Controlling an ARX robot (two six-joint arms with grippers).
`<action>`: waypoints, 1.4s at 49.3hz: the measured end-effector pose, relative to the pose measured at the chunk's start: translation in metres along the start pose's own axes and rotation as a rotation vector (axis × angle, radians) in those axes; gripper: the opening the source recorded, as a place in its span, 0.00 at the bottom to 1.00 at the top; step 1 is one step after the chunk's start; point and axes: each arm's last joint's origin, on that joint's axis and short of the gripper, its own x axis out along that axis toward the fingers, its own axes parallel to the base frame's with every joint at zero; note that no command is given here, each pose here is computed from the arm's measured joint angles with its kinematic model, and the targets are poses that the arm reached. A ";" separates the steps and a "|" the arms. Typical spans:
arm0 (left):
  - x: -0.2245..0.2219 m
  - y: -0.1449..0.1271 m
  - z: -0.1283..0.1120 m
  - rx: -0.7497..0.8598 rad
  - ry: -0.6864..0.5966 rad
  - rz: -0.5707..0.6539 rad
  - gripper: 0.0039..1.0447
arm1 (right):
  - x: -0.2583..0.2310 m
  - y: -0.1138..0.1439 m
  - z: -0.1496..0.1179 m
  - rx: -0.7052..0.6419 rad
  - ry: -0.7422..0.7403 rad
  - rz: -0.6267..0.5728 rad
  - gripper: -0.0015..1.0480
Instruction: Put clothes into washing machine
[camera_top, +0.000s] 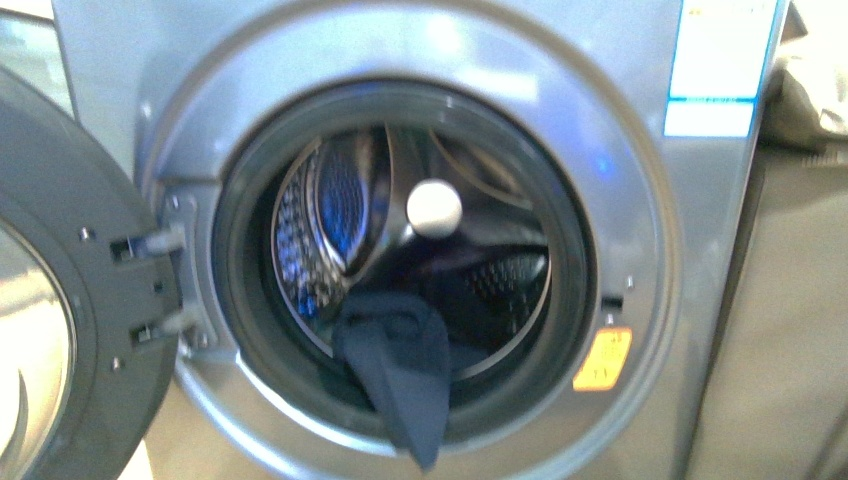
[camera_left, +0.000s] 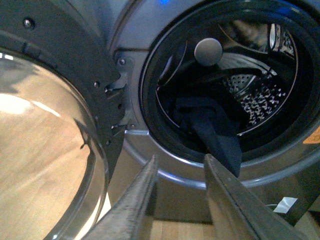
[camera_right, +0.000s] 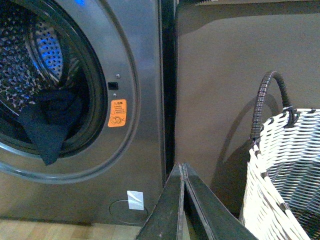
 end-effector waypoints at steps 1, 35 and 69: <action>-0.001 0.002 -0.003 0.001 0.003 0.001 0.26 | 0.000 0.000 0.000 0.000 0.000 0.000 0.02; -0.019 0.040 -0.053 -0.007 -0.005 0.016 0.03 | 0.000 0.000 0.000 0.000 0.000 -0.001 0.02; -0.033 0.041 -0.073 -0.007 -0.007 0.018 0.03 | 0.000 0.000 0.000 0.000 0.001 0.000 0.02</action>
